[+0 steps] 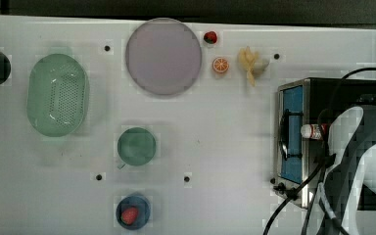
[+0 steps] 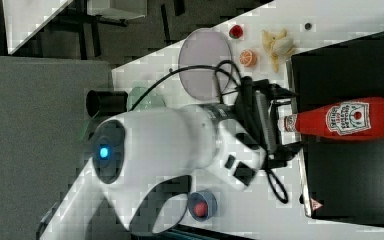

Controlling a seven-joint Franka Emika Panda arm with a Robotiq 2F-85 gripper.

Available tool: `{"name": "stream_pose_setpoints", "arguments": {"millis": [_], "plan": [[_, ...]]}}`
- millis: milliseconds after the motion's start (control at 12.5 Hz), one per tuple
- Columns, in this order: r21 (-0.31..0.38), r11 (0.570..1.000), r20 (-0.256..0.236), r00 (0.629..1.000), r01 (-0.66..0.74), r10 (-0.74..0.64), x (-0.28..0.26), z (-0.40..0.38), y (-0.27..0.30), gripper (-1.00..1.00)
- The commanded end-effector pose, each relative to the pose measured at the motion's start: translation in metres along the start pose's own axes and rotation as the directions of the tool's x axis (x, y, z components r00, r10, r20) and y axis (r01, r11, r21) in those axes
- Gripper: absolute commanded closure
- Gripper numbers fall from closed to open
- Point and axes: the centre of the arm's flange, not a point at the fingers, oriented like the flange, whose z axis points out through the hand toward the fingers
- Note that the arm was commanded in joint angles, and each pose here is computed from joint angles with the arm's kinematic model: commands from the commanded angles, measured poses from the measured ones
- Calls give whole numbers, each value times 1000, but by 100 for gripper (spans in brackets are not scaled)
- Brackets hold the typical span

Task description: Pick Ketchup from oven and place it on table.

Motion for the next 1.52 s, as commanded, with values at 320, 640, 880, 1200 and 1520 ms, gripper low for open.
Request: {"name": "stream_pose_setpoints", "arguments": {"millis": [320,640,880,1200,1520], "plan": [[-32,995,-47,994,-97,95,46,58,15,-100],[-29,993,-35,993,-114,113,45,77,10,-100],[-26,991,-19,992,-129,129,44,83,10,-90],[-23,991,-22,991,-129,128,45,80,9,-27],[-9,996,16,996,-86,86,28,37,-14,-27]]}}
